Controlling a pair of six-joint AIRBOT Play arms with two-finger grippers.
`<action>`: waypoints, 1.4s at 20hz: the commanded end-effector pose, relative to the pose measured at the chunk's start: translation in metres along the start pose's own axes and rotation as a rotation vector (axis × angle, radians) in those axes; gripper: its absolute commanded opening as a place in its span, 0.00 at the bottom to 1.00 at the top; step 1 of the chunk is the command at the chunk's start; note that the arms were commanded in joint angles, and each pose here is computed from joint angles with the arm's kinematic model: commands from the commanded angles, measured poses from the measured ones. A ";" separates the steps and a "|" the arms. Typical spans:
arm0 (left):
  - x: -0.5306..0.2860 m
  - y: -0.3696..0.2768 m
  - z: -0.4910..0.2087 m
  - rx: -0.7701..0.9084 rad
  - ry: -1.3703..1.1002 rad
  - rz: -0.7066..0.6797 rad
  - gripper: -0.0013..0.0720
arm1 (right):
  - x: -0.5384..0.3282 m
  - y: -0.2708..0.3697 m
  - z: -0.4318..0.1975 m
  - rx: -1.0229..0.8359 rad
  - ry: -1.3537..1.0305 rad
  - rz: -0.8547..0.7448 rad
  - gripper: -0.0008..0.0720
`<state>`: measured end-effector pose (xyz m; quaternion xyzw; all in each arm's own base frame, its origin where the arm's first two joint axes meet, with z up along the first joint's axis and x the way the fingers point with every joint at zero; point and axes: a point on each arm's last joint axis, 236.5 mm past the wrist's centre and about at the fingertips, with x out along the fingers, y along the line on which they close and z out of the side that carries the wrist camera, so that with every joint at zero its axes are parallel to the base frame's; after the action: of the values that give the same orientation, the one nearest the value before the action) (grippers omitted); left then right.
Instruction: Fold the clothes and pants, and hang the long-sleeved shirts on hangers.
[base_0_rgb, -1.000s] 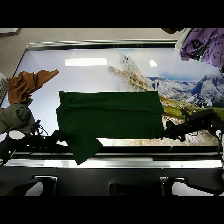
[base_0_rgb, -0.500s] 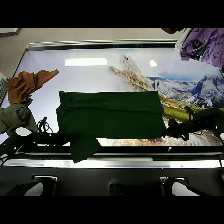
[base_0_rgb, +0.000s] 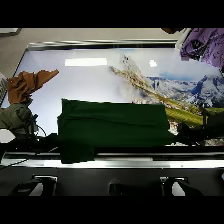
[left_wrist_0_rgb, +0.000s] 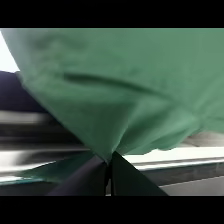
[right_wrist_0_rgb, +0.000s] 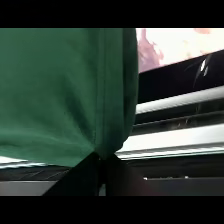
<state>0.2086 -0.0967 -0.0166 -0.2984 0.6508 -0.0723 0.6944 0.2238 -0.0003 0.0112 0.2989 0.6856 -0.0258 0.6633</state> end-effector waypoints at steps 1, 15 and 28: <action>-0.017 -0.027 0.032 0.050 -0.082 -0.011 0.03 | -0.004 0.020 0.018 -0.021 -0.090 0.081 0.05; 0.034 -0.074 0.247 0.122 -0.098 -0.030 0.03 | 0.045 0.048 0.157 0.019 -0.333 0.312 0.05; 0.065 -0.067 0.268 0.036 -0.033 -0.052 0.48 | 0.036 0.044 0.197 0.049 -0.336 0.277 0.63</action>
<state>0.4905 -0.1052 -0.0521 -0.3061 0.6256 -0.1098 0.7091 0.4138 -0.0257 -0.0497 0.4121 0.5091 0.0064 0.7556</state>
